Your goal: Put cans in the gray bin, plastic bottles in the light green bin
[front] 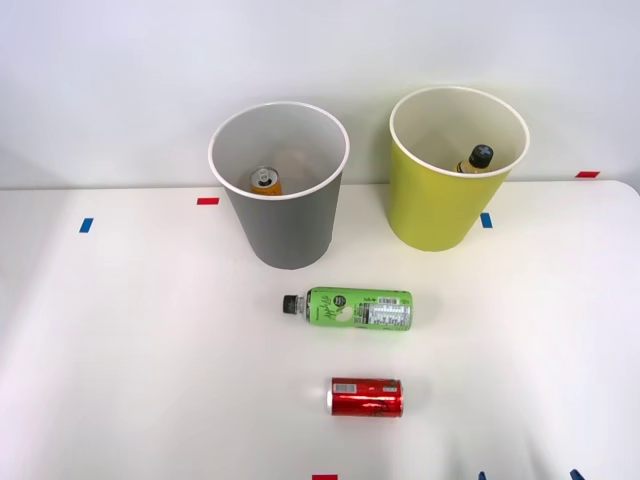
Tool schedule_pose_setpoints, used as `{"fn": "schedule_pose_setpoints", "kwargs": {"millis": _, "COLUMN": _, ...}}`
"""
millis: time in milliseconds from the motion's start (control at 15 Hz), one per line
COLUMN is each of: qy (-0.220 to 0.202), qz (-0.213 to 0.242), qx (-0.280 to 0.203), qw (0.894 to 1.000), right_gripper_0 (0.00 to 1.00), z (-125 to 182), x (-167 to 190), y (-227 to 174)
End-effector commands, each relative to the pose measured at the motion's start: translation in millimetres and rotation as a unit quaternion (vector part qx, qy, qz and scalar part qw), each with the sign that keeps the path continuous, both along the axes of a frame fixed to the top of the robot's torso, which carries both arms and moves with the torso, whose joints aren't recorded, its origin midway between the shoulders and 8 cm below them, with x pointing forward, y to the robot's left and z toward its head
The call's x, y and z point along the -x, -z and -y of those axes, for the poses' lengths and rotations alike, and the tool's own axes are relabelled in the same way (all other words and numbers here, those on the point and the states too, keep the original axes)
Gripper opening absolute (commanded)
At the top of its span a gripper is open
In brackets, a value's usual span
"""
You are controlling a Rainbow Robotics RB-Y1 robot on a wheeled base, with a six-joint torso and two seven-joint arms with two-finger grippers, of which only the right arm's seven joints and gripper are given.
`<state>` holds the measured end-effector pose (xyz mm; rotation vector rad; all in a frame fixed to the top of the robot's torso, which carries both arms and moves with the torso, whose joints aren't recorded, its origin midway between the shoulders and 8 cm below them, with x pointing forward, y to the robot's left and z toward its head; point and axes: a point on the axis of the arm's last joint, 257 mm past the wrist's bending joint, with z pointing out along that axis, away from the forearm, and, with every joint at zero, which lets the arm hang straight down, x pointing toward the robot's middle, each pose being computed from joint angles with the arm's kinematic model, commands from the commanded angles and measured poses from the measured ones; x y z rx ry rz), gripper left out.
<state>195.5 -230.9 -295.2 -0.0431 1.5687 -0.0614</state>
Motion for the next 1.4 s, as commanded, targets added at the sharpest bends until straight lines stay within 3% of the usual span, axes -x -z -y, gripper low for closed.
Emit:
{"fn": "schedule_pose_setpoints", "kwargs": {"millis": 67, "qy": 0.0, "qz": 0.0, "qx": 0.0, "qw": 1.0, "right_gripper_0": 0.97, "z": 0.0, "x": 0.0, "y": 0.0}}
{"fn": "schedule_pose_setpoints", "kwargs": {"millis": 1400, "qy": 0.0, "qz": 0.0, "qx": 0.0, "qw": 1.0, "right_gripper_0": 0.97, "z": 0.0, "x": 0.0, "y": 0.0}}
